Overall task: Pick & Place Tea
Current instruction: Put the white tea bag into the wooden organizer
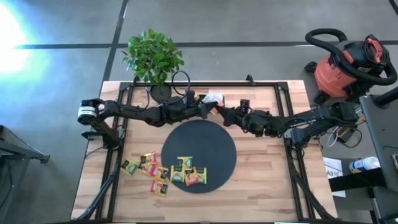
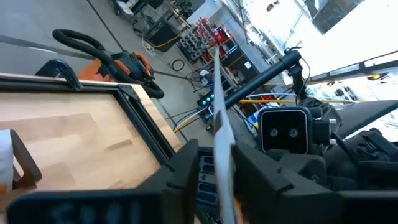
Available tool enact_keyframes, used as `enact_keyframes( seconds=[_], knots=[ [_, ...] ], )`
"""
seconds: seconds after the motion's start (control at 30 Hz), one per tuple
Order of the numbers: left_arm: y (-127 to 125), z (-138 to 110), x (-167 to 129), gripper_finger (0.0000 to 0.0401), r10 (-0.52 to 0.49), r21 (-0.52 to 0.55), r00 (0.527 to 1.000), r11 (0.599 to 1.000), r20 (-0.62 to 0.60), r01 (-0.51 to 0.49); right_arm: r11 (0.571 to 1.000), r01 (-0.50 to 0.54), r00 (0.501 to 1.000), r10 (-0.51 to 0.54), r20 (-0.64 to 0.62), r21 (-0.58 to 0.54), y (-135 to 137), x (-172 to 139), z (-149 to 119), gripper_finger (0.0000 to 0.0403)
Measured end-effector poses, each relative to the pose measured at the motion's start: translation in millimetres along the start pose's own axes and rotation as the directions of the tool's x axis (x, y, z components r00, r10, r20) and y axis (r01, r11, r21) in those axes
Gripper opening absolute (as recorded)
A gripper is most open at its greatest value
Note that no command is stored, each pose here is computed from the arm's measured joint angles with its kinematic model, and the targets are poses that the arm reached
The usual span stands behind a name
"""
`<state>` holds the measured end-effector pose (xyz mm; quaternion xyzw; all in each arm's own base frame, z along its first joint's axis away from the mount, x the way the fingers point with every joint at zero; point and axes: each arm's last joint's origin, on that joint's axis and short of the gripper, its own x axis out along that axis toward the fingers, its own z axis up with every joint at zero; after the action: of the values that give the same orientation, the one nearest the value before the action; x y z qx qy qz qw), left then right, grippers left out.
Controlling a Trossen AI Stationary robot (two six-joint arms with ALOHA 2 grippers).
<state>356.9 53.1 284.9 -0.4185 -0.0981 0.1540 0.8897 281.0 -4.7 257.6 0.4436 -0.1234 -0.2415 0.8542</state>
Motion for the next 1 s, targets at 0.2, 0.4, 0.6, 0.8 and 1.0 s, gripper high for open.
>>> enact_keyframes(
  seconds=[0.2,0.4,0.6,0.8,1.0],
  knots=[
    [0,-1,0,0.0005,-0.001,0.019,1.000,1.000,-0.022,0.001,0.998,0.039,0.998,-0.041,-0.043,-0.050,-2,-3,0,0.0027],
    [1,-2,0,0.0001,-0.014,0.047,0.999,0.999,-0.052,0.017,0.988,0.035,0.994,-0.049,-0.093,-0.153,-1,-10,6,0.0062],
    [7,-9,-1,0.0001,0.016,0.146,0.987,0.989,-0.162,0.008,0.965,-0.030,0.940,-0.062,-0.336,-0.261,-1,-24,9,0.0120],
    [5,-28,-6,0.0000,-0.076,0.238,0.899,0.951,-0.431,0.195,0.899,-0.007,0.898,-0.187,-0.399,-0.437,-1,-35,26,0.0165],
    [-5,-38,-9,0.0000,-0.105,0.313,0.858,0.903,-0.504,0.294,0.898,-0.133,0.836,-0.126,-0.533,-0.420,-6,-17,33,0.0174]
  ],
)
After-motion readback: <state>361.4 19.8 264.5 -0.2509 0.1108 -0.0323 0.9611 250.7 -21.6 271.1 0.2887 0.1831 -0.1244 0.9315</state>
